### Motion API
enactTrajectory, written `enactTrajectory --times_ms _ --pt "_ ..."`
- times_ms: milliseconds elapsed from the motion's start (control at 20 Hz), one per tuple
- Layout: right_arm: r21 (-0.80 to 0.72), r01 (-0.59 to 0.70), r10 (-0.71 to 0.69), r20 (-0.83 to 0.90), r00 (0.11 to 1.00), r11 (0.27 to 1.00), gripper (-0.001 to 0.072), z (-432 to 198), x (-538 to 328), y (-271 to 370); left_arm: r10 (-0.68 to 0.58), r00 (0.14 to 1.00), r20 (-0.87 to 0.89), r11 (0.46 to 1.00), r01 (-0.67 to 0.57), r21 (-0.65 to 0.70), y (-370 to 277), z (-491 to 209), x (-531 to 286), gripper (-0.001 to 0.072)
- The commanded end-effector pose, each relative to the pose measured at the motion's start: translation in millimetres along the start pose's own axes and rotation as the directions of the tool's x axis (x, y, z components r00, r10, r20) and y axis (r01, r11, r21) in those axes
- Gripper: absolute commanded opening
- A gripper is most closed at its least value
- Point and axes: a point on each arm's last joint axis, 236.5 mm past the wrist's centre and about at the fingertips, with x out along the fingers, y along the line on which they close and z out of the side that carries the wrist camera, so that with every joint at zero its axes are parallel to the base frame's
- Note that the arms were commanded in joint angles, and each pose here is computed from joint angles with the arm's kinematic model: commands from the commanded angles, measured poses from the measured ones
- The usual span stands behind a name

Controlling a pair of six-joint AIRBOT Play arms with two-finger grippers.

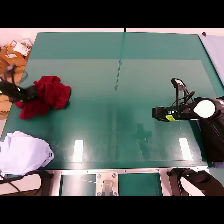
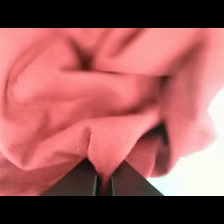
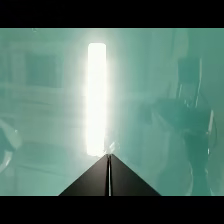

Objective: Fold the shirts.

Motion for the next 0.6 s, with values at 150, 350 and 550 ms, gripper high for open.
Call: enactTrajectory --times_ms 150,350,550 --pt "0.025 0.025 -0.027 0.049 0.998 0.999 0.002 25 -27 -10 -0.373 0.88 0.292 0.9 0.267 0.345 -192 23 -190 0.0019" --pt "0.089 0.033 -0.046 0.143 0.989 0.995 0.002 60 -60 -24 -0.64 0.755 0.144 0.695 0.488 0.528 -318 -55 -236 0.0019" --pt "0.09 0.034 -0.047 0.149 0.988 0.995 0.0019 63 -67 -26 -0.665 0.744 -0.069 0.603 0.59 0.537 -380 -131 -179 0.002"
